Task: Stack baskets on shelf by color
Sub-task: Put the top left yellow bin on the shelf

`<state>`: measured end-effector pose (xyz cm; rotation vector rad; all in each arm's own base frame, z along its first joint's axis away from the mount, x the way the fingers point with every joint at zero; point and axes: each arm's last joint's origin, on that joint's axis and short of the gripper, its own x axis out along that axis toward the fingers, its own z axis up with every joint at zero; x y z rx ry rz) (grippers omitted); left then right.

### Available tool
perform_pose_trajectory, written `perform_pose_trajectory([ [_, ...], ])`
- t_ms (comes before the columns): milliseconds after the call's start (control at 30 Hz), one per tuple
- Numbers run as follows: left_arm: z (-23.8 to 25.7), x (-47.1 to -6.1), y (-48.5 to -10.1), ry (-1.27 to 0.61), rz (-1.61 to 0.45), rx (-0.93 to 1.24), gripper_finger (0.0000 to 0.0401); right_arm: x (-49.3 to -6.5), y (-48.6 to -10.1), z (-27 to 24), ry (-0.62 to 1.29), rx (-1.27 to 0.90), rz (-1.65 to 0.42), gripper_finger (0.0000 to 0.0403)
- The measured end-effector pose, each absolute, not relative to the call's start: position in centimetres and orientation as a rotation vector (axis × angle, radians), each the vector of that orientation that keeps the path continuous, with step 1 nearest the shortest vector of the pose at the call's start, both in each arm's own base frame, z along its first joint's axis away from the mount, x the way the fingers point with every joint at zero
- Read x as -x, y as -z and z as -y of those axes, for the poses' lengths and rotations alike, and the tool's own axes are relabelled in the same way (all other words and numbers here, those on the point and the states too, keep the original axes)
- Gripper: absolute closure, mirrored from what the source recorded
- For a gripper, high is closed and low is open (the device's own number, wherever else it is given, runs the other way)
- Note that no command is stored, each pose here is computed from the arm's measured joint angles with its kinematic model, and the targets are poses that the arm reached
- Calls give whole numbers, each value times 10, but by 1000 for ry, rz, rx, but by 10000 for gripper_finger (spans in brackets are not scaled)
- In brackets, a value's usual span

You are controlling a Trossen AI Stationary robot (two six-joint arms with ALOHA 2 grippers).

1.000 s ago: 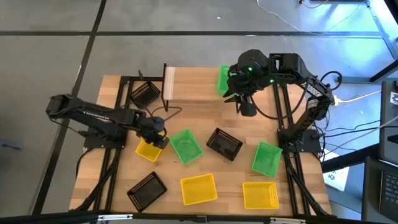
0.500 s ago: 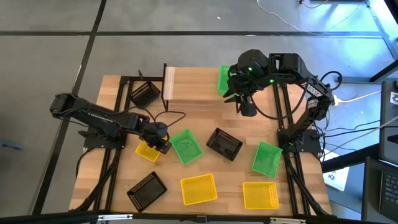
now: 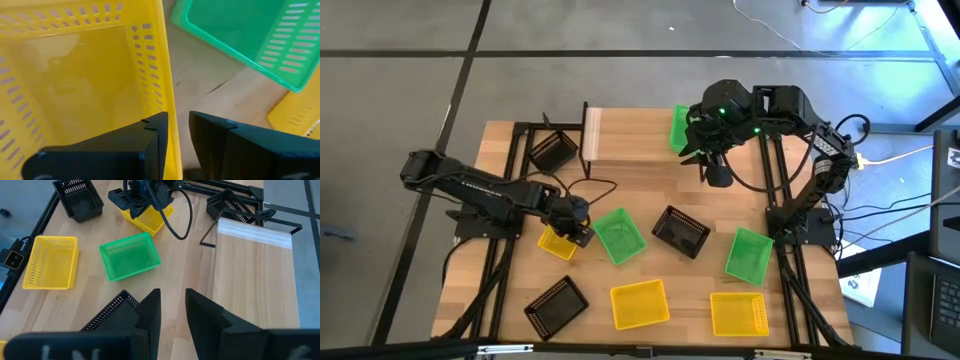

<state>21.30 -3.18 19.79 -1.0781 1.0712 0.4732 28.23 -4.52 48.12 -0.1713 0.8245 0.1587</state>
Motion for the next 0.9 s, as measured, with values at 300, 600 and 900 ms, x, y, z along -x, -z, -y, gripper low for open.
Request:
perform_pose_trajectory([
  [300,31,-216,-194,-519,-1055,1054,331,-282,-481,45,-159,171,-826,313],
  [600,32,-225,-177,-529,-1123,1012,331,-282,-481,45,-159,170,-829,313],
  [900,32,-227,-177,-466,-1118,922,331,-282,-481,46,-145,176,-832,313],
])
